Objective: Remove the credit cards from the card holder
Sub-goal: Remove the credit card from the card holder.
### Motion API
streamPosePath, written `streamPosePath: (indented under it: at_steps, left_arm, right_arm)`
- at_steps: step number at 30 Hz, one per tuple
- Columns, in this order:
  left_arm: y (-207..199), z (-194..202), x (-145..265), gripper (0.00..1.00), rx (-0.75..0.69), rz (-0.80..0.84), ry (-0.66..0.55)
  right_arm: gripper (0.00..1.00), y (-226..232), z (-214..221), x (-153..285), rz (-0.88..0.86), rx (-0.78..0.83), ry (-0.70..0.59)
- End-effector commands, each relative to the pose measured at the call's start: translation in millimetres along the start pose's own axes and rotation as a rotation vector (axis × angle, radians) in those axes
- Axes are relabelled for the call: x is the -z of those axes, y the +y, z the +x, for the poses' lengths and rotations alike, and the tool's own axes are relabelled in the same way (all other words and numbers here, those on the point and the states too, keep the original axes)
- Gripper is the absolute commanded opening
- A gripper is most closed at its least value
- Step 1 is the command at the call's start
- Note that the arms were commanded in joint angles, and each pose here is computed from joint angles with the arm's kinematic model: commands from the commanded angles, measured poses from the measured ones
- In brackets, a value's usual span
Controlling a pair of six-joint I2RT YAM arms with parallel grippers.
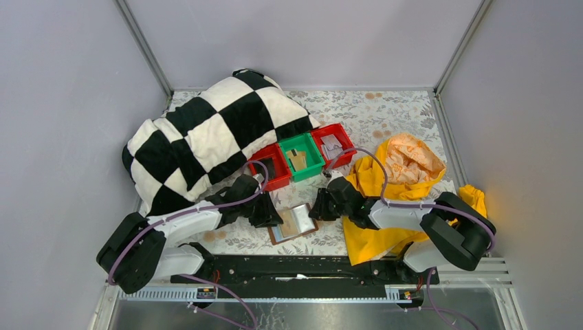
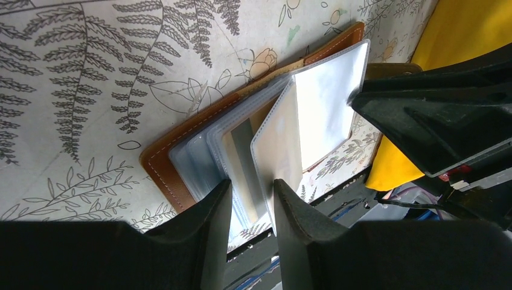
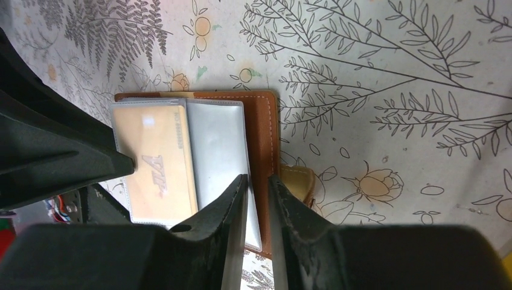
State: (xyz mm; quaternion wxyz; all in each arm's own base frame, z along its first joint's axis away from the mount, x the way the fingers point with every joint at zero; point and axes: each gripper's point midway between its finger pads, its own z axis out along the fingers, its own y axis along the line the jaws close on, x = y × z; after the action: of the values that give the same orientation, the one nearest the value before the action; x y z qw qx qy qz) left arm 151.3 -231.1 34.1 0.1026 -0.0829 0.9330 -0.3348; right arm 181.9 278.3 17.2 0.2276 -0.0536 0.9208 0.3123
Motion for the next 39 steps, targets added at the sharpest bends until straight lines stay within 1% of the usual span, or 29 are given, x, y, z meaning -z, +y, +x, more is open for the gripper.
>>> streamPosePath:
  at_steps: [1, 6, 18, 24, 30, 35, 39]
  left_arm:
    - [-15, -12, -3, 0.36, -0.025, 0.042, -0.04]
    - [-32, -17, 3, 0.36, -0.031, 0.101, -0.051]
    - [-56, -18, 10, 0.36, -0.063, 0.164, -0.037]
    - [-65, -12, 6, 0.36, -0.078, 0.178, -0.01]
    - [-76, -14, 0, 0.36, -0.097, 0.2, -0.003]
    - [-85, -14, -3, 0.36, -0.117, 0.206, 0.001]
    - [-86, -15, -3, 0.36, -0.126, 0.205, -0.003]
  right_arm:
    - [0.25, -3, 31, 0, -0.034, -0.096, 0.088]
    - [0.24, -6, 37, -3, -0.035, -0.126, 0.092]
    - [0.24, -3, 36, -8, -0.047, -0.137, 0.095]
    - [0.25, -3, 36, -8, -0.049, -0.144, 0.093]
    - [0.25, -2, 35, -6, -0.057, -0.157, 0.086]
    - [0.25, -5, 33, 0, -0.033, -0.153, 0.07]
    - [0.26, -3, 23, 10, -0.029, -0.135, 0.027]
